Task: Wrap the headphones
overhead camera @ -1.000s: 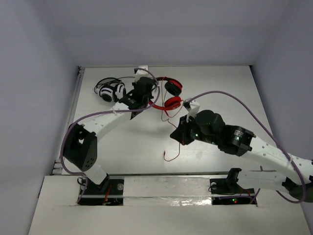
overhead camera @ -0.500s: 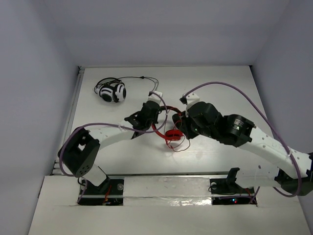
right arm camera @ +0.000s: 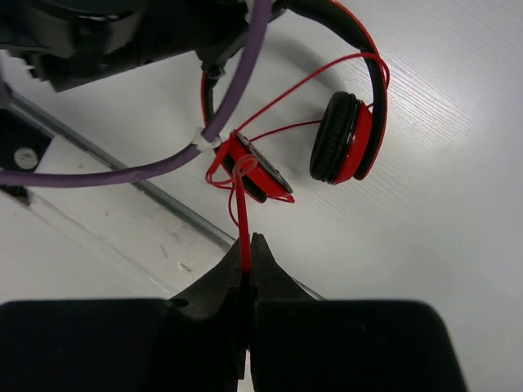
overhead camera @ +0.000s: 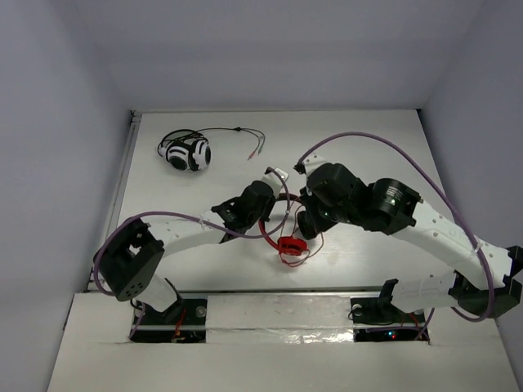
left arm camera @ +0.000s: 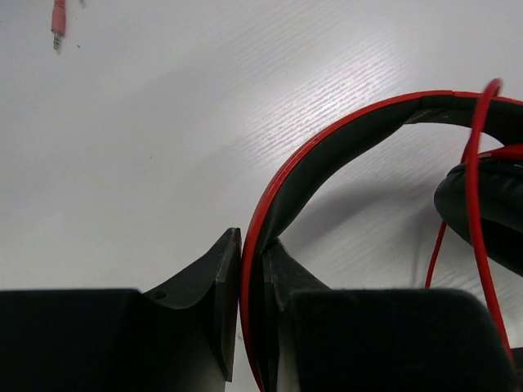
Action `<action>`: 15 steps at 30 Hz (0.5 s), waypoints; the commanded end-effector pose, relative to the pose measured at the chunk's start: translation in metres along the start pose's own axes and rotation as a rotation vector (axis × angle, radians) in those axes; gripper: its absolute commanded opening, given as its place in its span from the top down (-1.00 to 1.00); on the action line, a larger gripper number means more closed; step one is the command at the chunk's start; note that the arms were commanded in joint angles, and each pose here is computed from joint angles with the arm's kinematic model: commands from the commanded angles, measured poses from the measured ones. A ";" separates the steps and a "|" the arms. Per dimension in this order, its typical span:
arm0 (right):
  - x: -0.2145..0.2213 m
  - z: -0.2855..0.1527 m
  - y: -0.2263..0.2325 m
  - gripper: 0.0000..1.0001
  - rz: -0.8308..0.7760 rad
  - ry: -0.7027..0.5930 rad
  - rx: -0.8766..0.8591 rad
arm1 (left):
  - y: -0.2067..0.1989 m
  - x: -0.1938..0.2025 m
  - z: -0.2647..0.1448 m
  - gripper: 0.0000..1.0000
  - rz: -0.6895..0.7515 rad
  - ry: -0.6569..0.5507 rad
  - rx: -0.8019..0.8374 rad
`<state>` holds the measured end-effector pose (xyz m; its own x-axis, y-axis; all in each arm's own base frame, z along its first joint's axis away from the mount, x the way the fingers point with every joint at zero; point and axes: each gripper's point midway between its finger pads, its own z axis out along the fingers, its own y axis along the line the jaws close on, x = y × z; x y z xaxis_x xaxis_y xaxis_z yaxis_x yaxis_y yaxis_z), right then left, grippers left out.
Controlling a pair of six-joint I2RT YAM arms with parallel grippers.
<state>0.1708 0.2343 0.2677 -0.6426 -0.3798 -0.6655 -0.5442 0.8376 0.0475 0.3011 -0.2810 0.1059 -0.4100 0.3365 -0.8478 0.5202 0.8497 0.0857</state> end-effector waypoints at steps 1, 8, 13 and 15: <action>-0.008 -0.025 0.015 1.00 -0.015 -0.010 -0.108 | -0.009 -0.019 -0.005 1.00 -0.013 -0.086 0.063; 0.026 -0.062 0.081 1.00 -0.004 0.087 -0.575 | 0.019 -0.035 -0.006 1.00 -0.014 -0.101 -0.063; 0.040 -0.078 0.088 1.00 0.013 0.153 -0.648 | 0.020 -0.049 -0.003 1.00 -0.018 -0.114 -0.082; 0.024 -0.077 0.057 1.00 0.058 0.096 -0.444 | 0.014 -0.053 -0.007 1.00 -0.019 -0.121 -0.043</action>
<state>0.0708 0.2499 0.2884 -0.7085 -0.4547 -0.5397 -0.6990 0.5578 0.4476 0.3108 -0.2646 0.1066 -0.4036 0.3764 -0.8339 0.4848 0.8609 0.1540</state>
